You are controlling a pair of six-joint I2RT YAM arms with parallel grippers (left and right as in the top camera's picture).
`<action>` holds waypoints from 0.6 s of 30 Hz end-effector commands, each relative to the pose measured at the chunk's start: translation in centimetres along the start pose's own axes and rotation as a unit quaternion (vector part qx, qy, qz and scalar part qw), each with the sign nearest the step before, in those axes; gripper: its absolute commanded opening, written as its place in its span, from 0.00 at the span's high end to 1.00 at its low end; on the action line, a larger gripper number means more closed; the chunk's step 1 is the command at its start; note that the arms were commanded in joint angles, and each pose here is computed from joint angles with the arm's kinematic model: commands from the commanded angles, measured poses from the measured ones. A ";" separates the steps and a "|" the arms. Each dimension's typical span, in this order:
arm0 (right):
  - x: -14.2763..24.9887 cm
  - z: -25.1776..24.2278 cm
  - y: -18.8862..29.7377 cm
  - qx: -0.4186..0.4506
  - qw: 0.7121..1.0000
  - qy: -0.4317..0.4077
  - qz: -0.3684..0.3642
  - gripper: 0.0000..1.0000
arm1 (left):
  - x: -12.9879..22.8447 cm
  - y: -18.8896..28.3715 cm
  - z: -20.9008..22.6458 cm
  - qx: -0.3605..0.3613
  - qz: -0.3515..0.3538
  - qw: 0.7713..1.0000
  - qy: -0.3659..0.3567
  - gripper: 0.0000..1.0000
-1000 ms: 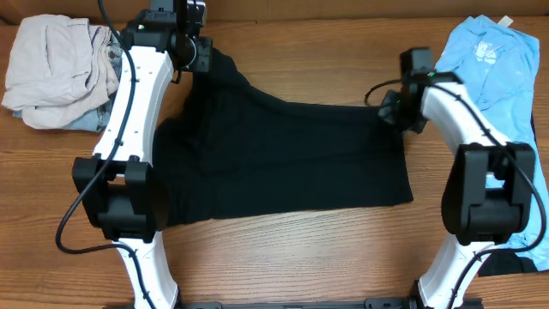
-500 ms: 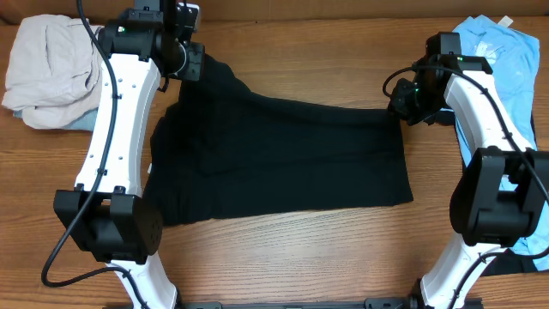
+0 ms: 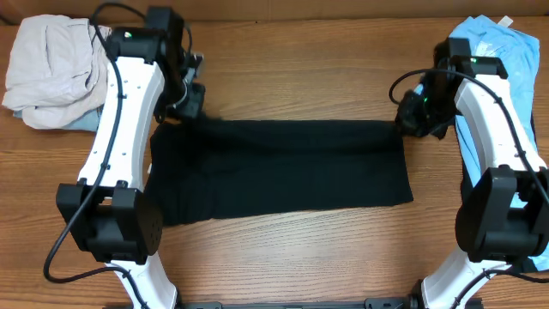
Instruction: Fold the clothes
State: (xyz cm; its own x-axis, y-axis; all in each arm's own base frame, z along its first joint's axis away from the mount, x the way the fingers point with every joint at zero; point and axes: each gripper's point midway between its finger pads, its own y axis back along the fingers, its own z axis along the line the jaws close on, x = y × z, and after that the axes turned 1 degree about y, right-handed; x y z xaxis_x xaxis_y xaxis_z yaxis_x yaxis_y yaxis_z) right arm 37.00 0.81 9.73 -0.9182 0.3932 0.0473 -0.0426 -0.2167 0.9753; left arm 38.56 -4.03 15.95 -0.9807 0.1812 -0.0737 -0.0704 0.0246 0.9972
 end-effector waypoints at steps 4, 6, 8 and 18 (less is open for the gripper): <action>2.4 -2.4 -2.1 0.028 0.999 -0.006 0.039 0.96 | 5.0 -4.9 1.0 -0.025 0.103 0.994 -0.010 0.96; 2.9 -2.7 -2.7 0.031 0.998 -0.008 0.047 0.78 | 6.1 -6.0 1.2 -0.030 0.123 0.992 -0.016 0.96; 3.0 -2.9 -2.9 0.033 0.998 -0.002 0.048 0.55 | 7.0 -6.8 1.2 -0.030 0.139 0.990 -0.017 0.69; 1.5 -3.2 -6.1 0.021 0.998 0.057 0.009 0.16 | 4.2 -4.7 2.6 -0.075 0.086 0.993 0.040 0.00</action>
State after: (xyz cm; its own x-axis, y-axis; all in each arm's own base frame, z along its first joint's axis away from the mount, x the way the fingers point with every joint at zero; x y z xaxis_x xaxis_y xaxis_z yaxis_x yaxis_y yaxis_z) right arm 35.43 0.04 4.55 -0.9480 0.3154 0.0420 -0.0192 -0.1886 0.9819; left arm 32.65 -1.39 8.71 -0.9674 0.1604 0.1958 0.1778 -0.1199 0.9767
